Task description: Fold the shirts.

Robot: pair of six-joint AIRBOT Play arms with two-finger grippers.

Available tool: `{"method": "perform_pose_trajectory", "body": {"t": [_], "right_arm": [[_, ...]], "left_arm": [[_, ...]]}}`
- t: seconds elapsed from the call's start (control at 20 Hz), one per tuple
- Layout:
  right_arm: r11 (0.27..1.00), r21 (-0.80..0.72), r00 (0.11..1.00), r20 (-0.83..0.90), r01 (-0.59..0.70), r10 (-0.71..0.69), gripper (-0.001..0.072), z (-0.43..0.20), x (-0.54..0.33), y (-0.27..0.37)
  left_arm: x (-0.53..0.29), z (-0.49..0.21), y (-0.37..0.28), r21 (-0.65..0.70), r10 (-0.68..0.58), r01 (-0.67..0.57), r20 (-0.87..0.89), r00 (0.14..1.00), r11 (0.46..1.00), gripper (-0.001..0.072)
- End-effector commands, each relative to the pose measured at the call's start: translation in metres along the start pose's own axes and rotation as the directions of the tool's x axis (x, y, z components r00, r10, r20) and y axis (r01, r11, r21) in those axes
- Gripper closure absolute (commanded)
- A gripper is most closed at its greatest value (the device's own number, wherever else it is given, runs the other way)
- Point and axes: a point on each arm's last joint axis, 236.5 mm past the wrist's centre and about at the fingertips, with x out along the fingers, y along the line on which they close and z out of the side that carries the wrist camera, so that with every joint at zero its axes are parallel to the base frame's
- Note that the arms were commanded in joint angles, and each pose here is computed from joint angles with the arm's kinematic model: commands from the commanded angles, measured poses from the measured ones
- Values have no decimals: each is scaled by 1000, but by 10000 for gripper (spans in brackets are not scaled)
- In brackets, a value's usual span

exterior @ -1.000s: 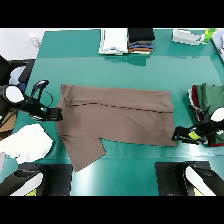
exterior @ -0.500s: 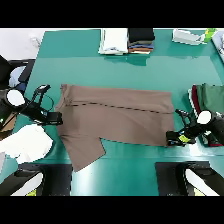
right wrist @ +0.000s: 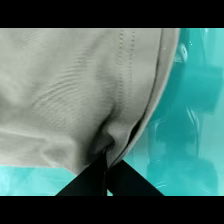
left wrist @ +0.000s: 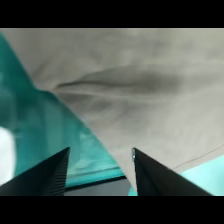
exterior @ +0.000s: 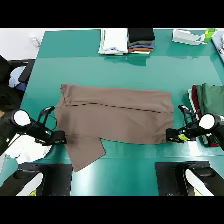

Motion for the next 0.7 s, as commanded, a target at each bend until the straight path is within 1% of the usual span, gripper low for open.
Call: {"method": "perform_pose_trajectory", "body": {"t": [0.0,0.3,0.35,0.4,0.45,0.55,0.65], "right_arm": [[1000,11,1000,-3,-3,3,692,0,0,1],[1000,28,996,-85,13,-11,692,-7,14,-3],[999,29,996,-88,13,-11,692,-8,14,-3],[1000,28,997,-82,12,-10,692,-7,13,-3],[1000,24,998,-65,9,-7,692,-5,10,-2],[1000,11,1000,-20,1,-1,693,0,-3,1],[1000,-10,1000,14,-2,2,693,4,-24,6]], "left_arm": [[21,-5,-4,-27,-51,51,14,999,998,228],[28,2,-12,-33,-101,103,59,993,994,231],[28,2,-13,-33,-103,105,58,993,994,350],[27,2,-14,4,-108,108,54,993,994,651],[25,1,-16,36,-112,110,51,992,993,676],[16,1,-16,69,-96,94,34,995,993,677],[3,3,-11,105,-53,50,27,998,993,679]]}}
